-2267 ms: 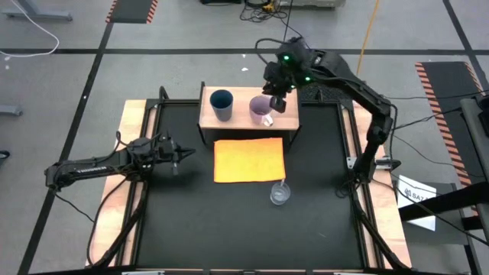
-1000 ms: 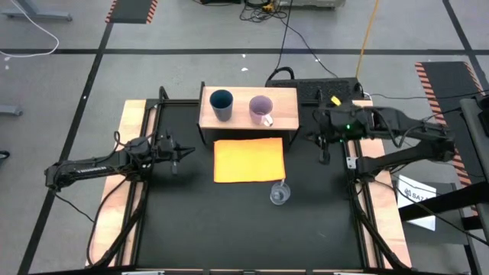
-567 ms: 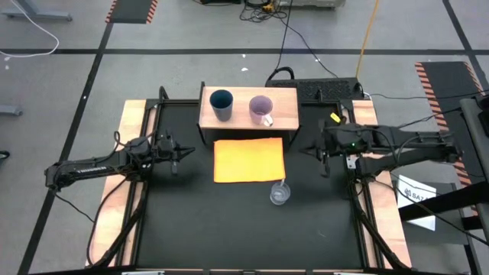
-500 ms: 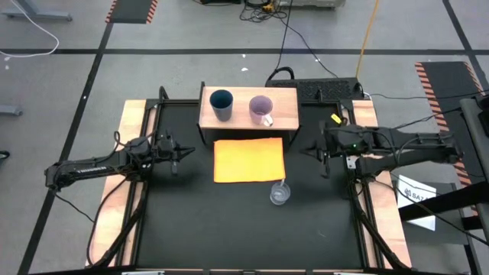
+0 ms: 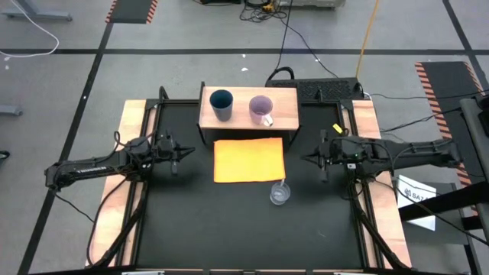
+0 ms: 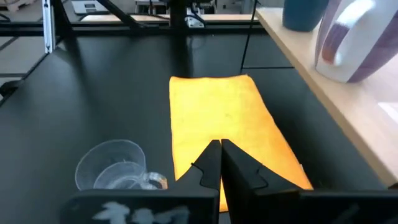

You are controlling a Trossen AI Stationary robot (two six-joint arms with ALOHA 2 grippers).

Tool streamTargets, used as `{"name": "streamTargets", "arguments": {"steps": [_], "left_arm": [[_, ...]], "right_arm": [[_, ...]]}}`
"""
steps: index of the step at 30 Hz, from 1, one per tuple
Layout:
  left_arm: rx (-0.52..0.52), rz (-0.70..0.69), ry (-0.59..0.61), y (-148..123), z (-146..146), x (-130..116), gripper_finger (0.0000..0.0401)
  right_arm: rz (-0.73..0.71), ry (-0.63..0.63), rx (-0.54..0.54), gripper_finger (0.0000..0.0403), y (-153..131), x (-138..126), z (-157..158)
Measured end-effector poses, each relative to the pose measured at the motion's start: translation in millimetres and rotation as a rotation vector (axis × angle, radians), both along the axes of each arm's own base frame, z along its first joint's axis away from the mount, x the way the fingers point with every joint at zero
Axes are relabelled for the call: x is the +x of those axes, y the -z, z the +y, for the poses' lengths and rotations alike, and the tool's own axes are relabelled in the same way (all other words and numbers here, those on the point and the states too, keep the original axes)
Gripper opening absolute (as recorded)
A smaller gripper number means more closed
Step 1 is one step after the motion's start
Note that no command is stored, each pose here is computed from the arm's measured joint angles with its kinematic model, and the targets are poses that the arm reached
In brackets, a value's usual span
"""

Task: Stack small to large cups/mugs on shelf
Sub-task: Put the transparent mug on the shelf

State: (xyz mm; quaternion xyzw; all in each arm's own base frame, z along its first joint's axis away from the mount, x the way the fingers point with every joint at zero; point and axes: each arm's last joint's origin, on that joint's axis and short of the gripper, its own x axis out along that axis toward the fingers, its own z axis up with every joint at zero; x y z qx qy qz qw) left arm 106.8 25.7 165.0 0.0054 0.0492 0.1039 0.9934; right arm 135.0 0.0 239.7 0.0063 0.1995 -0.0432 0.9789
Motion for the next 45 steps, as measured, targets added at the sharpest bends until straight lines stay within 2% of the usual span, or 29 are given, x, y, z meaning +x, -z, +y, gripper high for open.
{"name": "streamTargets", "arguments": {"steps": [5, 14, 20, 37, 41, 45], "left_arm": [[0.003, 0.001, 0.0, 0.0, 0.0, 0.0, 0.0017], [0.019, 0.005, 0.001, 0.1, 0.0, 0.0, 0.0017], [0.036, -0.021, 0.001, -2.7, 0.1, 0.2, 0.0017], [0.028, -0.022, 0.012, -2.6, -0.2, 0.3, 0.0017], [0.028, -0.022, 0.012, -2.6, -0.2, 0.3, 0.0017], [0.028, -0.021, 0.013, -2.6, -0.2, 0.3, 0.0017]], "right_arm": [[-0.005, -0.003, 0.002, 0.0, 17.8, 0.3, 0.4], [-0.125, -0.034, -0.003, 0.0, 55.9, 0.1, 4.0], [-0.146, -0.064, -0.025, 0.0, 63.2, -3.7, 6.8], [-0.284, -0.067, -0.034, 0.0, 49.9, -34.9, 4.7], [-0.248, -0.072, -0.038, 0.0, 57.0, -41.2, 4.3], [-0.298, -0.091, -0.013, 0.0, 62.7, -41.5, 5.3]]}}
